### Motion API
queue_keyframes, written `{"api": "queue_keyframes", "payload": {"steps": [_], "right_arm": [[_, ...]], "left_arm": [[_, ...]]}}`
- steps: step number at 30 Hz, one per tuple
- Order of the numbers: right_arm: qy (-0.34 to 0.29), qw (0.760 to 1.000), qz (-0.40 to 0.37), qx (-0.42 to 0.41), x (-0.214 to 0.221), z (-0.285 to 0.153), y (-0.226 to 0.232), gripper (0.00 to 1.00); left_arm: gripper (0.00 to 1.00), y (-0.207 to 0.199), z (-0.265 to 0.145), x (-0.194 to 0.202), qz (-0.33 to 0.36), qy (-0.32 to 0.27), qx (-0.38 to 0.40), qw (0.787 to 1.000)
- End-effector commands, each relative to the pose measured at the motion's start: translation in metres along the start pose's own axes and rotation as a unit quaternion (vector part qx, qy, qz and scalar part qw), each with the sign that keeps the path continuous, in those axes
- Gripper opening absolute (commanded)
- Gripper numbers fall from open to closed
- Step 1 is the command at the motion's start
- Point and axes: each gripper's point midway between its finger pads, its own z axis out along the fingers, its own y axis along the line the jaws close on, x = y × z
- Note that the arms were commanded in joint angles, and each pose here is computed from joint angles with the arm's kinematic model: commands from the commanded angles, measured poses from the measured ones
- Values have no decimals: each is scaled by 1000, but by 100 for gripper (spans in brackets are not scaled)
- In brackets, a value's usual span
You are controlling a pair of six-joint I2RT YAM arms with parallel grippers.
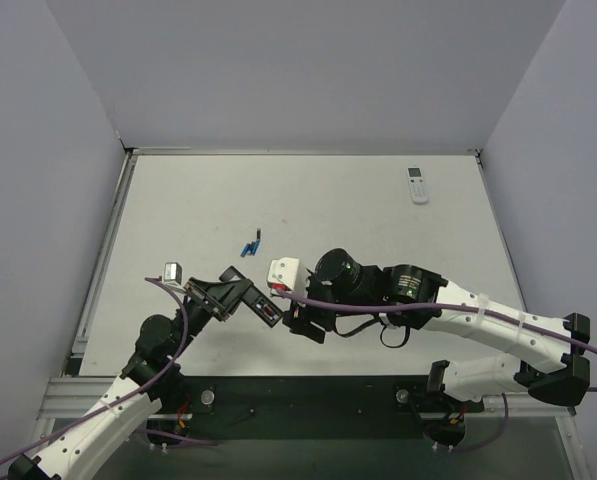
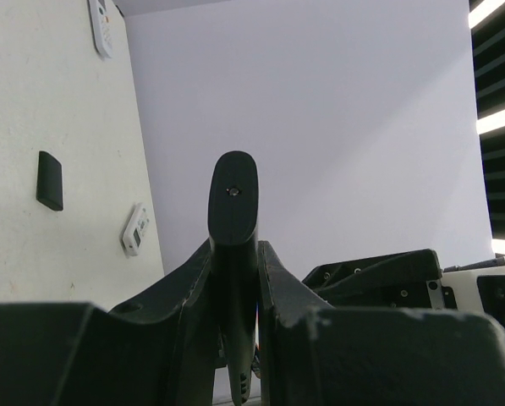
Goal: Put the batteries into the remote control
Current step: Load the battery into the remote control.
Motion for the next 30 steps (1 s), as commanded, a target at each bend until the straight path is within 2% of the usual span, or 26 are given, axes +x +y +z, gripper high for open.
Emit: {"api": "queue_keyframes", "payload": {"steps": [1, 12, 30], "right_arm": [[-63, 996, -51, -20, -23, -6, 2, 54], [-63, 997, -41, -32, -24, 9, 0, 48], [-40, 998, -34, -46, -15, 27, -1, 43]], "left_arm": [[0, 36, -6, 8, -8, 18, -32, 999], [0, 30, -5, 10, -5, 26, -28, 999], [0, 18, -5, 12, -7, 32, -12, 999]]}}
